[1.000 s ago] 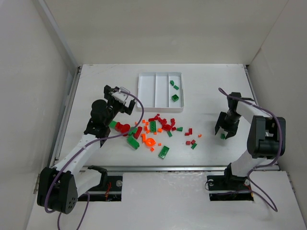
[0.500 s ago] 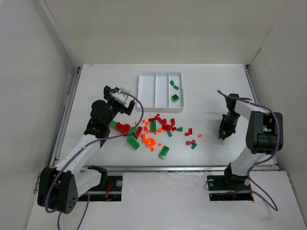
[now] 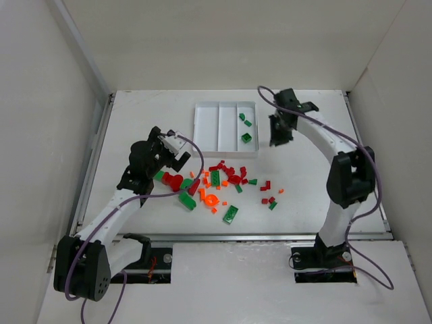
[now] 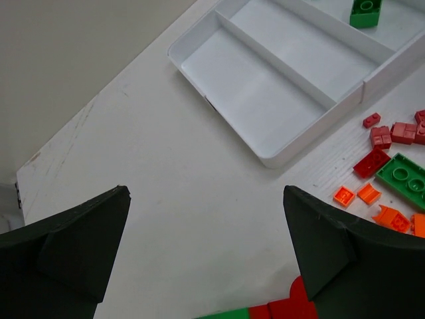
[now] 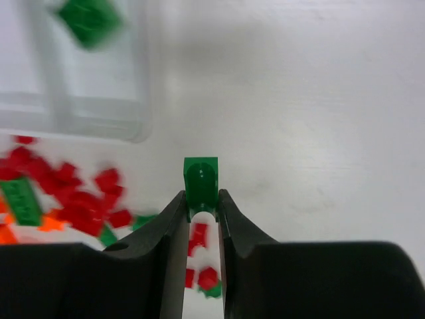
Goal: Sort the legos into containers by color
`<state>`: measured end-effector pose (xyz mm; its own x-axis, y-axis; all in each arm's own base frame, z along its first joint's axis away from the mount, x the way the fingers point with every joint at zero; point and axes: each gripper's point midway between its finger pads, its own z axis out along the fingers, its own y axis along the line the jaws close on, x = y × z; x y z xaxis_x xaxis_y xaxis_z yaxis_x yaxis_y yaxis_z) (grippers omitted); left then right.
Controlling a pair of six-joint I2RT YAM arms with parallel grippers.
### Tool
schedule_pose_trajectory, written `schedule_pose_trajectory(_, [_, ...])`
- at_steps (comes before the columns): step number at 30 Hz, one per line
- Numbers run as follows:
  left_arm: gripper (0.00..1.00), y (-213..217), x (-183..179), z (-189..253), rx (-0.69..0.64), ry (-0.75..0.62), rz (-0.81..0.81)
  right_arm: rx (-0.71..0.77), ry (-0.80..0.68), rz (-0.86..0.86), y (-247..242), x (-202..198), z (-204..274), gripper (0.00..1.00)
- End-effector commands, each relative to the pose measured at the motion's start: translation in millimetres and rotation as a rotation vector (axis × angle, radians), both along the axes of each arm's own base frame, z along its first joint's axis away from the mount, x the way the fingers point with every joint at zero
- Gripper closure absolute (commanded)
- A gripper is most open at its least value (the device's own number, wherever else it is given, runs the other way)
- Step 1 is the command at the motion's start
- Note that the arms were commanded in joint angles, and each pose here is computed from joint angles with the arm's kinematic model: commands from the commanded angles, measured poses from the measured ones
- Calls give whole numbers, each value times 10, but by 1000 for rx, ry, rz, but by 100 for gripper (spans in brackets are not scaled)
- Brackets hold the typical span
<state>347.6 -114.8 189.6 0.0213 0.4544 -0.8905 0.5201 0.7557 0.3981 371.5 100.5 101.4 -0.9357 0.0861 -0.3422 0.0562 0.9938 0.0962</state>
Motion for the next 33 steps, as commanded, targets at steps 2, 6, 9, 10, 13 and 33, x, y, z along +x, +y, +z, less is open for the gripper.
schedule_pose_trajectory(2, [0,-43,-11,63,3,20,-36,62,-137,182,842,557,250,100])
schedule_pose_trajectory(6, [0,-85,-21,132,-9,32,-56,64,-157,233,1232,827,175,89])
schedule_pose_trajectory(9, [0,-65,-25,119,-3,46,-46,83,-175,208,1317,985,169,80])
schedule_pose_trajectory(10, [0,-46,-13,141,0,45,-34,87,-188,208,1329,1011,217,74])
schedule_pose_trajectory(13, [0,-46,-9,164,0,46,-34,87,-203,218,1357,1081,229,44])
schedule_pose_trajectory(33, [0,-142,-31,245,-48,15,-77,52,122,70,517,-500,-311,45])
